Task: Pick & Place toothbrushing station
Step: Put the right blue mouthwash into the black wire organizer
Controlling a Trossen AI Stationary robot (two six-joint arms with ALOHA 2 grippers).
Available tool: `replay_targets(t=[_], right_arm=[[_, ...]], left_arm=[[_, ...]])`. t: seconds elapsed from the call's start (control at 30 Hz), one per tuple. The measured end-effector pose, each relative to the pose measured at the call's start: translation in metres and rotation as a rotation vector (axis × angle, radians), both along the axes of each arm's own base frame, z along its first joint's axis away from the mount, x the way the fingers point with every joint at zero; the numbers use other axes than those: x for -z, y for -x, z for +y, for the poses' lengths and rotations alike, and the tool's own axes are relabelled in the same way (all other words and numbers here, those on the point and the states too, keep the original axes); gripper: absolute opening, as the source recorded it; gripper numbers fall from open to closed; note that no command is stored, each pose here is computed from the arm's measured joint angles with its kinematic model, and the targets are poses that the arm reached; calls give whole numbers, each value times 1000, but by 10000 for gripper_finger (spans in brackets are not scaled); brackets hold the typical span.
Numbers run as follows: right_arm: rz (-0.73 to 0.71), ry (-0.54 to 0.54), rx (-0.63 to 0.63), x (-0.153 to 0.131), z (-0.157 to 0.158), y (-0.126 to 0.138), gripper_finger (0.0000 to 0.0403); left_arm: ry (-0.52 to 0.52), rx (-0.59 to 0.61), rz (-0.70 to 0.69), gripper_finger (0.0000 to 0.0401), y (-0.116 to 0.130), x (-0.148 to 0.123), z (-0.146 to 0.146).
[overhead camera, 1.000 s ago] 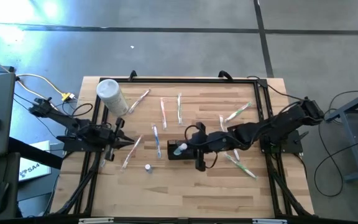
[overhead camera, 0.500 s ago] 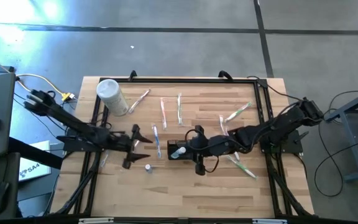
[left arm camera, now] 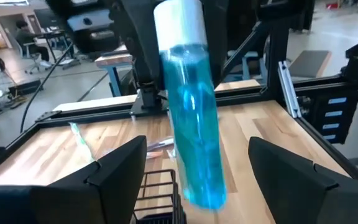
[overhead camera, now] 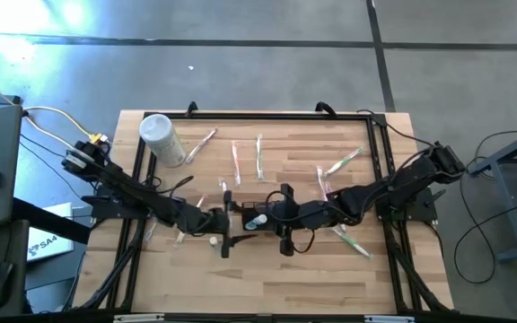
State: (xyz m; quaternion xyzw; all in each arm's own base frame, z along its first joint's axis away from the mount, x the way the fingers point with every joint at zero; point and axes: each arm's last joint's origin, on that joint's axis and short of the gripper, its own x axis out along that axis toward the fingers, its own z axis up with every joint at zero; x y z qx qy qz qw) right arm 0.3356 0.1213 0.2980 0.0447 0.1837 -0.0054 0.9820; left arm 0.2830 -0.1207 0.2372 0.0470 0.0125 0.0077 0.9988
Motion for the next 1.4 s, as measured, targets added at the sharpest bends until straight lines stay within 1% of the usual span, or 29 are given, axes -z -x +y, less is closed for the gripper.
replay_targets(t=[0.13,0.37,0.47,0.57,0.8,0.83,0.93,1.0,1.13,1.3,1.4], right_arm=[[12,4,-7,3,2,0,97],[14,12,4,3,6,3,97],[21,12,4,3,6,3,97],[20,12,5,3,6,3,97],[26,23,11,4,6,3,97],[27,25,10,4,6,3,98],[28,23,10,4,6,3,106],[30,1,10,4,6,3,118],[35,-78,33,4,7,4,155],[78,-126,50,3,10,12,210],[128,-167,86,6,8,16,235]], left_arm=[[-9,-2,18,281,-6,-6,-3],[-32,-2,30,280,-6,-5,-3],[-42,-8,47,263,-6,-3,-2],[-53,-43,63,222,-6,-2,-1],[-87,-41,73,75,-6,-1,-1],[-86,-43,74,61,-5,-1,-1],[-100,-43,81,61,-5,0,-1],[-113,-41,86,61,-5,0,-1],[-149,-46,126,61,-5,4,-1],[-196,-68,189,61,0,6,2],[-194,-73,221,61,2,7,3]])
